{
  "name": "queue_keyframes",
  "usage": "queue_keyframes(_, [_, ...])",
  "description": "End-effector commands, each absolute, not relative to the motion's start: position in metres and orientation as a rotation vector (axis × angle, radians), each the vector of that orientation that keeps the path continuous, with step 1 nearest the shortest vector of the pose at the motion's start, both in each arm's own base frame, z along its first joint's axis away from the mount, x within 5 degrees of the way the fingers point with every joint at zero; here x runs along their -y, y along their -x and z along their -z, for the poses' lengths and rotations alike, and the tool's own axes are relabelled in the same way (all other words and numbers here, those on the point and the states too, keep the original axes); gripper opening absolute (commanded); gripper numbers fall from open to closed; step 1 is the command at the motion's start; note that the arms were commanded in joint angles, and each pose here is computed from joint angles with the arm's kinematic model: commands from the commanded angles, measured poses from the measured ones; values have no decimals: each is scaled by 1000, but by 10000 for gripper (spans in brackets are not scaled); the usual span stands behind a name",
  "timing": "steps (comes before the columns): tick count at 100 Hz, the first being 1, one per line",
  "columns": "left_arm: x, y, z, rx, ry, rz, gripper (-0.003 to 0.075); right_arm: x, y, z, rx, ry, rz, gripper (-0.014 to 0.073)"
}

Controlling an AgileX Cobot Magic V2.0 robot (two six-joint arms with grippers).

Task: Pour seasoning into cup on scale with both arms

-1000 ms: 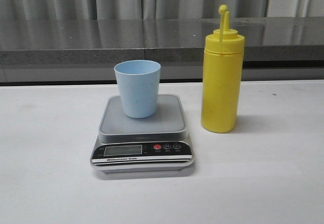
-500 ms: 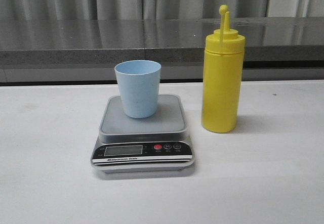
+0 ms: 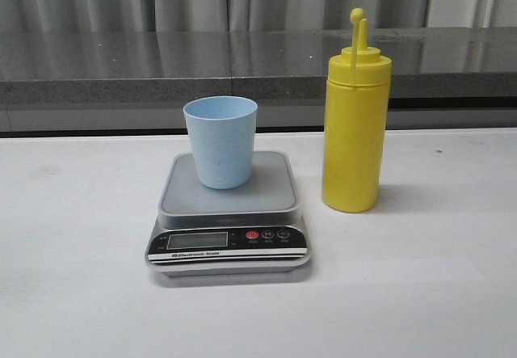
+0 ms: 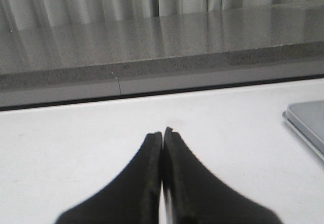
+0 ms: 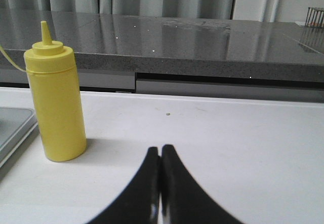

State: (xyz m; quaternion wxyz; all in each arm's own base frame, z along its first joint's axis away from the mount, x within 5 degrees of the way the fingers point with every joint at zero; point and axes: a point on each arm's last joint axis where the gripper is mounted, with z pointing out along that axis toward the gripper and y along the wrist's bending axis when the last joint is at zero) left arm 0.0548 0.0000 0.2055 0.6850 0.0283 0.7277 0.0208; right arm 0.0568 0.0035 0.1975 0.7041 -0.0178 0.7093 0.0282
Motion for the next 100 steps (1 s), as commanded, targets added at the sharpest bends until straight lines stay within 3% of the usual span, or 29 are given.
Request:
queue_keyframes(1, [0,-52,-215,-1510,-59,-38,-20,-3,-54,-213,-1453,38,-61,-69])
queue_keyframes(100, [2,-55,-204,-1455,-44,-7,-20,-3,-54,-213,-1453,38,-61,-69])
